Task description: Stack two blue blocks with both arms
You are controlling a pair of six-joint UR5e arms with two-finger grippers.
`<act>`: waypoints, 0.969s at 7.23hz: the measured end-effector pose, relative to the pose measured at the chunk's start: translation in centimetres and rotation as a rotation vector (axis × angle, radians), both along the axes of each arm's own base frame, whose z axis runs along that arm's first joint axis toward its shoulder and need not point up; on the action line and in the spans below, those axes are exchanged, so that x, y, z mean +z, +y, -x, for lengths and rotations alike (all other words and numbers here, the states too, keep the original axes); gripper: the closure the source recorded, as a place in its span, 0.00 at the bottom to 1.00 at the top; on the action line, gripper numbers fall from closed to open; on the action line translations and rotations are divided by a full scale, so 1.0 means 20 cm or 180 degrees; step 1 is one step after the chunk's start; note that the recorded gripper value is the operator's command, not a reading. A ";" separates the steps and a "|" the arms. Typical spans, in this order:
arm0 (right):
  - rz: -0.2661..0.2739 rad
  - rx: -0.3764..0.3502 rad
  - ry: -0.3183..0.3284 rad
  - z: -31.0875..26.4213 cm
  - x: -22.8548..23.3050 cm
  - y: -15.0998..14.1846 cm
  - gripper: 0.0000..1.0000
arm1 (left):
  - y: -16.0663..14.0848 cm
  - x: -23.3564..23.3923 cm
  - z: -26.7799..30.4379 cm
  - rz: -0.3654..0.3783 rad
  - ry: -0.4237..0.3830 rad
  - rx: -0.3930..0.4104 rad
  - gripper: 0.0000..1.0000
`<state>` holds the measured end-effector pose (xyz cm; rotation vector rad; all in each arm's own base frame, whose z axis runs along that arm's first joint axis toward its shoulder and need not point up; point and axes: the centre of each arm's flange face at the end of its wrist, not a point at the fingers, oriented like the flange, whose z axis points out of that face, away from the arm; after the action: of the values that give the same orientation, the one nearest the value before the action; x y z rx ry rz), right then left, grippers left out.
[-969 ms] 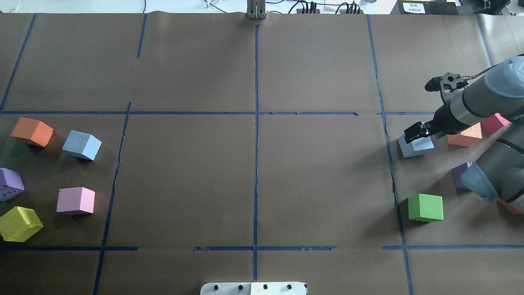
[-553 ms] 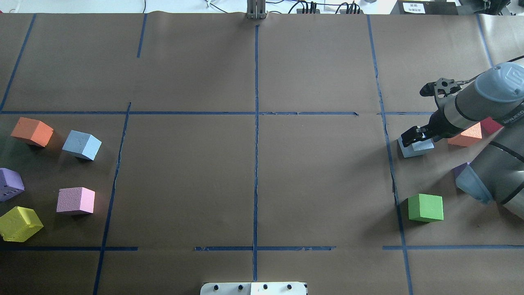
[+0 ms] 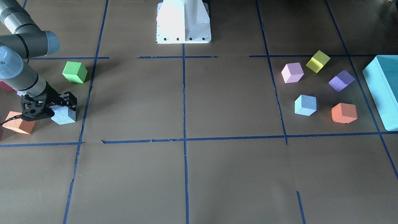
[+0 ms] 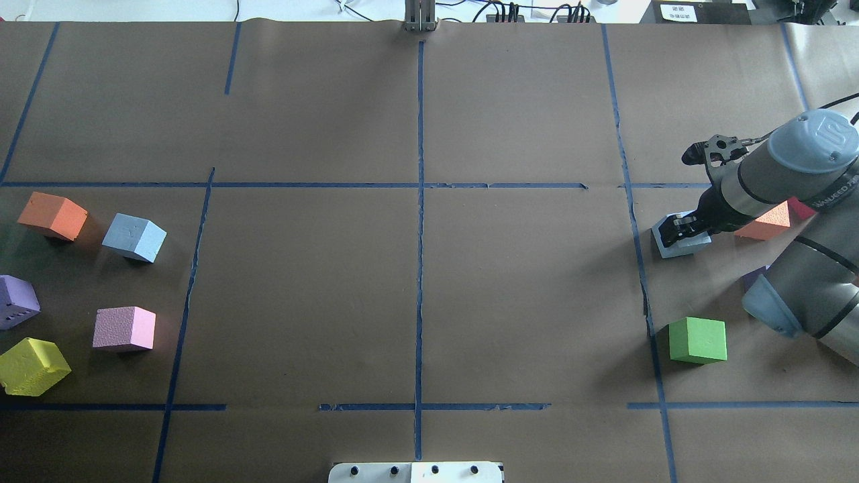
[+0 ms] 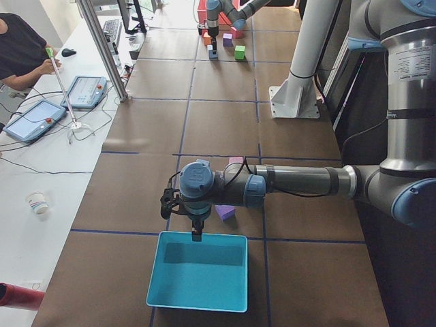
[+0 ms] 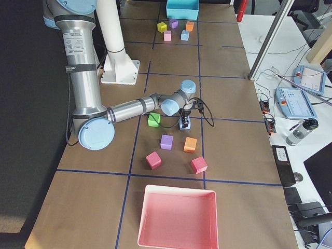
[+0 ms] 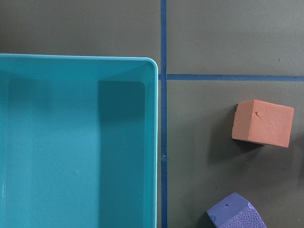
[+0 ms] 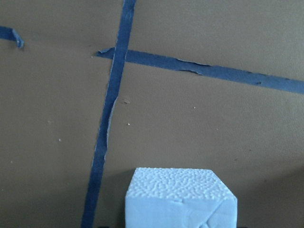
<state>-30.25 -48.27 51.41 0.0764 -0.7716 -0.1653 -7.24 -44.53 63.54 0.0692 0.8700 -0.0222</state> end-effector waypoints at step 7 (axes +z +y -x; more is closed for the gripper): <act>0.0257 0.0173 -0.0068 0.36 -1.10 -0.15 1.00 | -0.01 -0.04 0.00 -0.0053 -0.0006 -0.0003 0.00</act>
<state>-37.37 -51.35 29.32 0.0225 -0.7958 -0.0817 -7.26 -44.64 62.68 0.0851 0.8684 -0.0160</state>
